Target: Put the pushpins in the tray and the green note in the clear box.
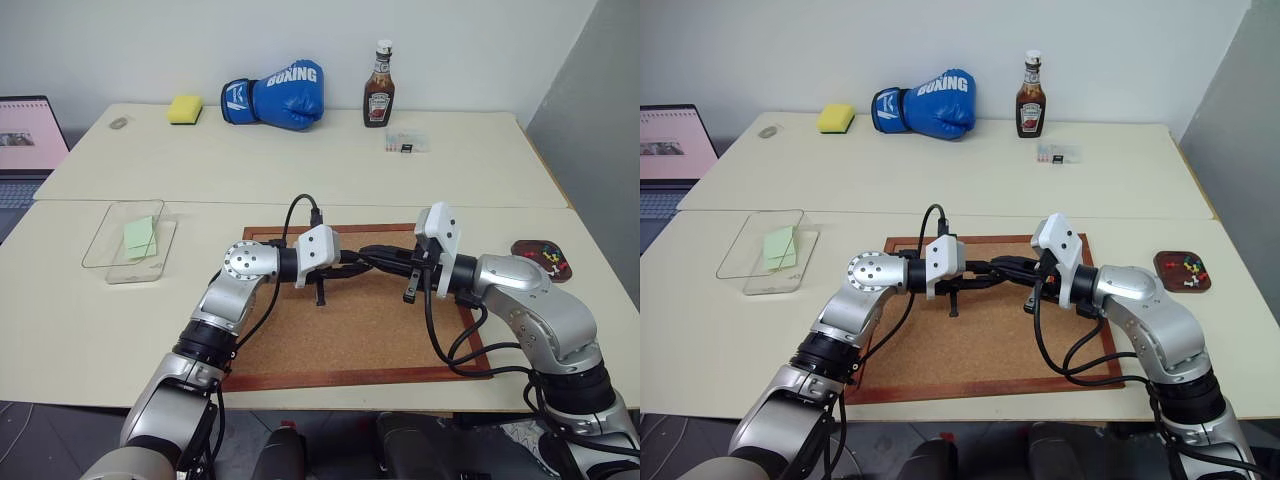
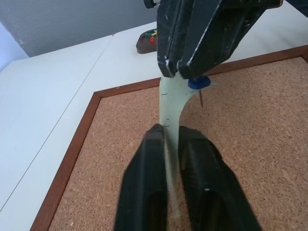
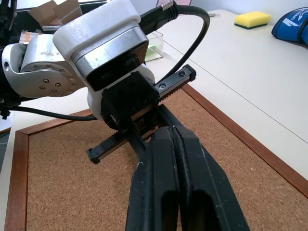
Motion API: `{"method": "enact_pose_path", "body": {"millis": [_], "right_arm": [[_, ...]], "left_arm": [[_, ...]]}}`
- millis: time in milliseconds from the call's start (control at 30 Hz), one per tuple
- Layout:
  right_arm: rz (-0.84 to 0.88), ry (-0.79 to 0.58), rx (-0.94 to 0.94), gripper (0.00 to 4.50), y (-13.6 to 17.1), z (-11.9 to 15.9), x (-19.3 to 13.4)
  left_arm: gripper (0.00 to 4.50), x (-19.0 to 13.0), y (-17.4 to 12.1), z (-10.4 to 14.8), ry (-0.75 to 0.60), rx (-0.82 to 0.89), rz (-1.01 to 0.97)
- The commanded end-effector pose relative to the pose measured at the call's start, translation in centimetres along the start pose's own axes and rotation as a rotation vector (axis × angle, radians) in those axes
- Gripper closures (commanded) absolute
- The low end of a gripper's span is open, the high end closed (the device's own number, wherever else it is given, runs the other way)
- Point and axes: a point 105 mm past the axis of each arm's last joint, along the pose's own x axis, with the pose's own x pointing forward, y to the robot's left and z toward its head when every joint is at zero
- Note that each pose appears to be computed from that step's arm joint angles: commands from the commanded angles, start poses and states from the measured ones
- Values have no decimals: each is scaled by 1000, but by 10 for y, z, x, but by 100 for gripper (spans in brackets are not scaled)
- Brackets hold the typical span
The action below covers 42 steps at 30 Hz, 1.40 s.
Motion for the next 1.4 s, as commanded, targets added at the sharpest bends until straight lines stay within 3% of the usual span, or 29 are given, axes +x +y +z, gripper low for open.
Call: {"method": "enact_pose_path", "body": {"millis": [33, 333, 433, 600, 733, 833, 933, 1067, 1267, 1400], "right_arm": [[19, -44, -41, 450, 4, 16, 1], [-13, -49, -28, 450, -7, 19, -3], [-32, -62, -17, 450, -12, 24, -7], [-54, -64, -4, 450, -17, 27, -11], [-69, -60, 0, 450, -20, 28, -15], [-98, -49, 3, 450, -25, 26, -22], [-214, 0, 2, 450, -42, 12, -43], [-526, 152, -17, 450, -79, -24, -100], [-859, 150, 39, 450, -117, -40, -156], [-1092, 158, 55, 450, -147, -52, -195]], "left_arm": [[445, 0, 7, 16, -45, 33, 7], [445, 1, -1, 19, -29, 165, -18], [445, -1, -8, 9, 25, 287, -44], [445, -2, -5, 2, 42, 348, -25], [445, 0, 1, 5, 22, 353, -1], [445, 1, 8, 12, -19, 266, 42], [445, 4, 7, 18, -70, 78, 43], [445, 5, -19, 21, -77, -137, -58], [445, 12, -31, 24, -36, -226, -80], [445, 23, -42, 14, 35, -164, -82]]}}
